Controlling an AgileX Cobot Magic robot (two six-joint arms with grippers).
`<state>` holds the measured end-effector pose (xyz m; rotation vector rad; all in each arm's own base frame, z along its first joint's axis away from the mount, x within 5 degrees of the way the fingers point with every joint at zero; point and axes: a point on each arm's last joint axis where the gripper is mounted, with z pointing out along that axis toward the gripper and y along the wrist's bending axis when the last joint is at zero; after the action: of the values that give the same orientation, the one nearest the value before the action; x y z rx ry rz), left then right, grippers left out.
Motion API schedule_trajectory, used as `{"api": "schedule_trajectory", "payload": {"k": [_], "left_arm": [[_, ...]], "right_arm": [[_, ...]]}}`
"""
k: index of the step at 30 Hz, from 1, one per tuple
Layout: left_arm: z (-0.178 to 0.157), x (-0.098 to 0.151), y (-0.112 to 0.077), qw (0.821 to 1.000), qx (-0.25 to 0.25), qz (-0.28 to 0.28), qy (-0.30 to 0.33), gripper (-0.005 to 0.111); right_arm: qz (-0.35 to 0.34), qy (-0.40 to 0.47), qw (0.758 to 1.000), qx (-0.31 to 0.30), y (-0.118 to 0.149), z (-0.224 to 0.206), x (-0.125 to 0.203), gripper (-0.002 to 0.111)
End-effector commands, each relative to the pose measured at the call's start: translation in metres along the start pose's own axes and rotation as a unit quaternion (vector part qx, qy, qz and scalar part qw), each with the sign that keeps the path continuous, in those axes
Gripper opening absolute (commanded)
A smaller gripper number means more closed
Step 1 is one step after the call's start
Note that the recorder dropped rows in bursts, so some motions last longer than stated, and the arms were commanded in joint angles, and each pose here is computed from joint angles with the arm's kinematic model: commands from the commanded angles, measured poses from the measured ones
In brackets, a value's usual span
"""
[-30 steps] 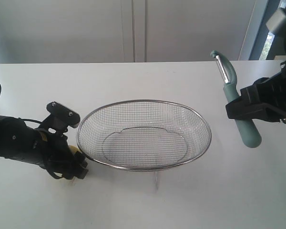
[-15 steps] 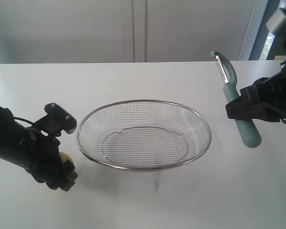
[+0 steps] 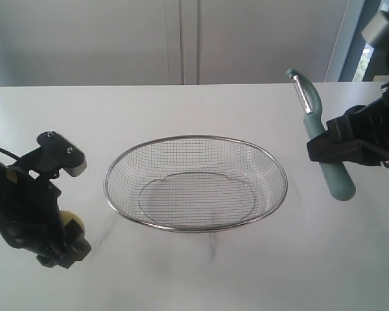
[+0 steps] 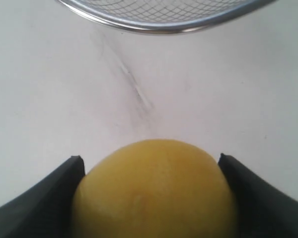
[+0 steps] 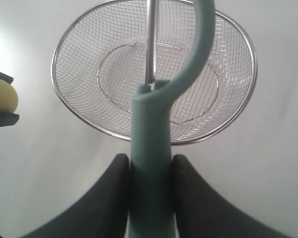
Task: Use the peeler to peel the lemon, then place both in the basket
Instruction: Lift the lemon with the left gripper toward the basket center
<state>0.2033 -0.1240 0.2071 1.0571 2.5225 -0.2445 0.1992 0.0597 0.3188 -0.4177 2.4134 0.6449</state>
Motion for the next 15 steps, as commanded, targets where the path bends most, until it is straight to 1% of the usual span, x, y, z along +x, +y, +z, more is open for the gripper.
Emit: {"api": "schedule_trajectory", "payload": {"k": [1, 6, 15], "left_arm": [[-0.015, 0.003, -0.008, 0.999, 0.024, -0.022, -0.013, 0.032], [-0.032, 0.000, -0.015, 0.997, 0.040, -0.049, -0.054, 0.032], [-0.047, -0.002, -0.017, 0.994, 0.041, -0.051, -0.088, 0.032]], "right_arm": [[-0.004, -0.006, 1.000, 0.001, 0.001, -0.002, 0.000, 0.000], [-0.004, -0.006, 1.000, 0.001, 0.001, -0.002, 0.000, 0.000], [-0.004, -0.006, 1.000, 0.001, 0.001, -0.002, 0.000, 0.000]]}}
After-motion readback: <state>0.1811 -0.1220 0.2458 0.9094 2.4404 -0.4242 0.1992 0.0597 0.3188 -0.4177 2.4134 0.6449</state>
